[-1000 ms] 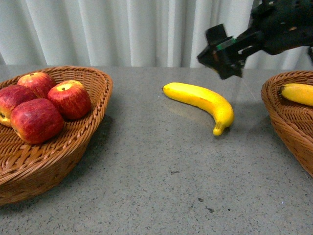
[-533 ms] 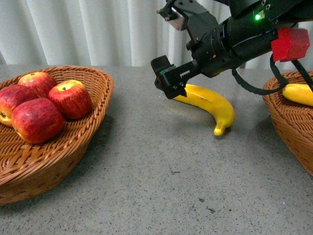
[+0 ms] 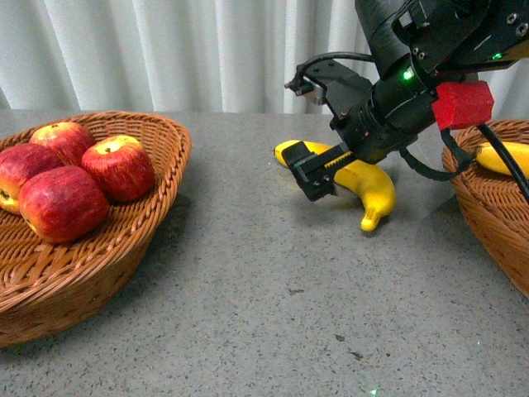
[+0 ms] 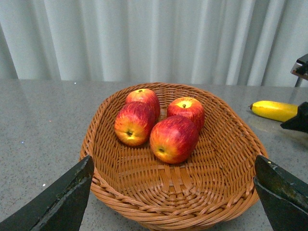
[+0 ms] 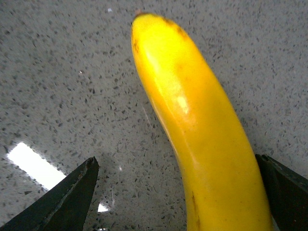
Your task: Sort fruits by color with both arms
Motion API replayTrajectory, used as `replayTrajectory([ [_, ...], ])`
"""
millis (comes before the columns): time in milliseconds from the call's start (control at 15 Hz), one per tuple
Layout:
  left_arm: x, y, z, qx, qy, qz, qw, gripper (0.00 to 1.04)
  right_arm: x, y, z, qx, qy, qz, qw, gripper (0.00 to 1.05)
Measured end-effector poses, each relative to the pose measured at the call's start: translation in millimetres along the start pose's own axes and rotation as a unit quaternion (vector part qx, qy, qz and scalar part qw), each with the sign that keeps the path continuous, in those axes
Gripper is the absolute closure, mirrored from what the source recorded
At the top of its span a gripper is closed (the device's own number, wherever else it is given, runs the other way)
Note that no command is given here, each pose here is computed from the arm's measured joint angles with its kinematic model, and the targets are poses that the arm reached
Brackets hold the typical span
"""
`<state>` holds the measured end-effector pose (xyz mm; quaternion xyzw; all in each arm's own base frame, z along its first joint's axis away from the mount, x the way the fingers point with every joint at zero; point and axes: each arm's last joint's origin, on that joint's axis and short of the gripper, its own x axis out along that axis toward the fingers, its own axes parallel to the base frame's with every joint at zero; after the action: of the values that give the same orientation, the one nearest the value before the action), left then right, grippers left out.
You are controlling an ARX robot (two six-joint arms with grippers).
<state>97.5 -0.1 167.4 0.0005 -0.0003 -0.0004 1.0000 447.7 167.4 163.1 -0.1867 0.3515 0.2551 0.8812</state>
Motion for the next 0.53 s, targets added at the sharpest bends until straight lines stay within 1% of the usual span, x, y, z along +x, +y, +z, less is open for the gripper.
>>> replayTrajectory([
  [267,0.0,0.0,0.0,0.000,0.000,0.000,1.000,0.07,6.2,2.3,-4.9,-0.006,0.015,-0.007,1.000,0.07],
  [333,0.0,0.0,0.0,0.000,0.000,0.000,1.000,0.07,7.1,5.1,-3.8,-0.010,0.014,-0.012,1.000,0.13],
  [533,0.0,0.0,0.0,0.000,0.000,0.000,1.000,0.07,10.5,8.6,-2.1,-0.014,0.002,-0.021,1.000,0.46],
])
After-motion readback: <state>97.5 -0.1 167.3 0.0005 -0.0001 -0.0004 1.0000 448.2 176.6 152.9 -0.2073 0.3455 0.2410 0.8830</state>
